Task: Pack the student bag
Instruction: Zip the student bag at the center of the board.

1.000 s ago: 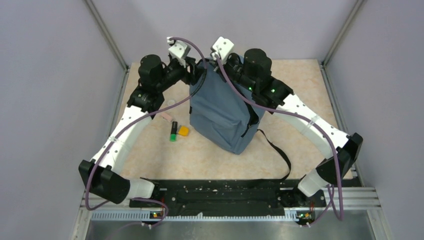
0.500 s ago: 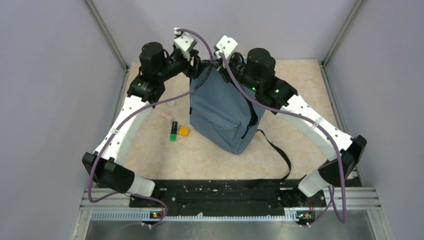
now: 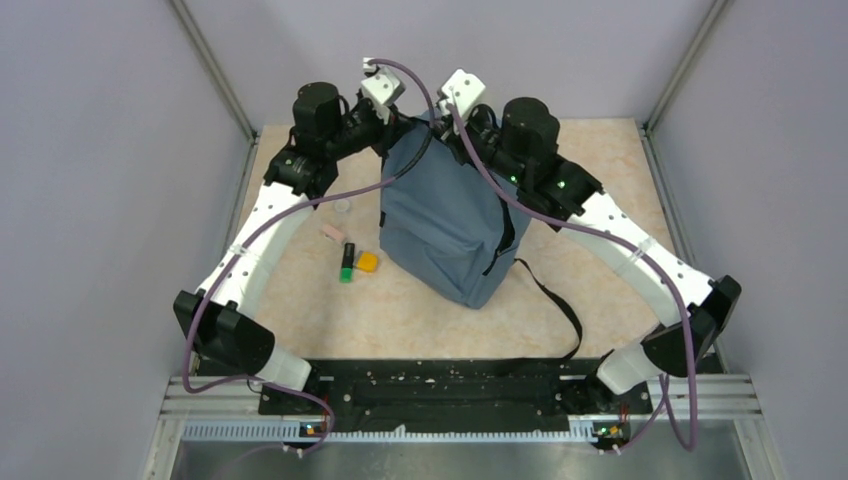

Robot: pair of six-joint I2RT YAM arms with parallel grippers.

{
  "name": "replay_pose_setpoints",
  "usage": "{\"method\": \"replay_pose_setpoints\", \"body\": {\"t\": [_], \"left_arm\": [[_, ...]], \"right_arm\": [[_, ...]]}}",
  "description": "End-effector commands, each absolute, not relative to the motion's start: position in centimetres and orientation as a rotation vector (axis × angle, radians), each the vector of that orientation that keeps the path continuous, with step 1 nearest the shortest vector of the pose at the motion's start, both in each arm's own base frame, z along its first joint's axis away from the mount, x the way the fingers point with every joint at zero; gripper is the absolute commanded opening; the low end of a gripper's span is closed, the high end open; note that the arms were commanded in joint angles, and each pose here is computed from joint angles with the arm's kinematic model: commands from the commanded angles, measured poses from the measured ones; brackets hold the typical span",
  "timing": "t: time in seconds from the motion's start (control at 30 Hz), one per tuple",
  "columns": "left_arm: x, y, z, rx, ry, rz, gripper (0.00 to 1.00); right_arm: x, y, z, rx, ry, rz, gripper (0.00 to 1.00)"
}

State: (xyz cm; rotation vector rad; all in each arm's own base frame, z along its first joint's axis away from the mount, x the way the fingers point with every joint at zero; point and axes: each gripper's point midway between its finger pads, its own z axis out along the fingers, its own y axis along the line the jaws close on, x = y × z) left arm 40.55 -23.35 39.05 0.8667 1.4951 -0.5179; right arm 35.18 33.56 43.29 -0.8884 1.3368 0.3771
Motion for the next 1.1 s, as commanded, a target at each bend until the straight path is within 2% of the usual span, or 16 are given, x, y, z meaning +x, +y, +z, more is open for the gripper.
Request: {"method": "replay_pose_setpoints", "body": {"t": [0.0, 0.73, 0.9, 1.07], "left_arm": [[42.8, -21.2, 41.6, 0.712, 1.457, -0.392, 0.00], [45.9, -12.1, 44.1, 0.068, 1.549, -0.381, 0.00], [45.8, -11.2, 44.3, 0.001, 1.544, -0.386, 0.00], [44.4, -13.0, 44.7, 0.098, 1.501, -0.481, 0.00]], "right_arm": [[33.5, 29.3, 49.6, -0.716, 1.207, 0.310, 0.00], [29.5, 20.9, 42.5, -0.511, 1.385, 0.241, 0.00], [29.2, 20.3, 40.7, -0.496, 1.429, 0.241, 0.00], [28.6, 20.8, 39.9, -0.496, 1.434, 0.299, 0.00]]}}
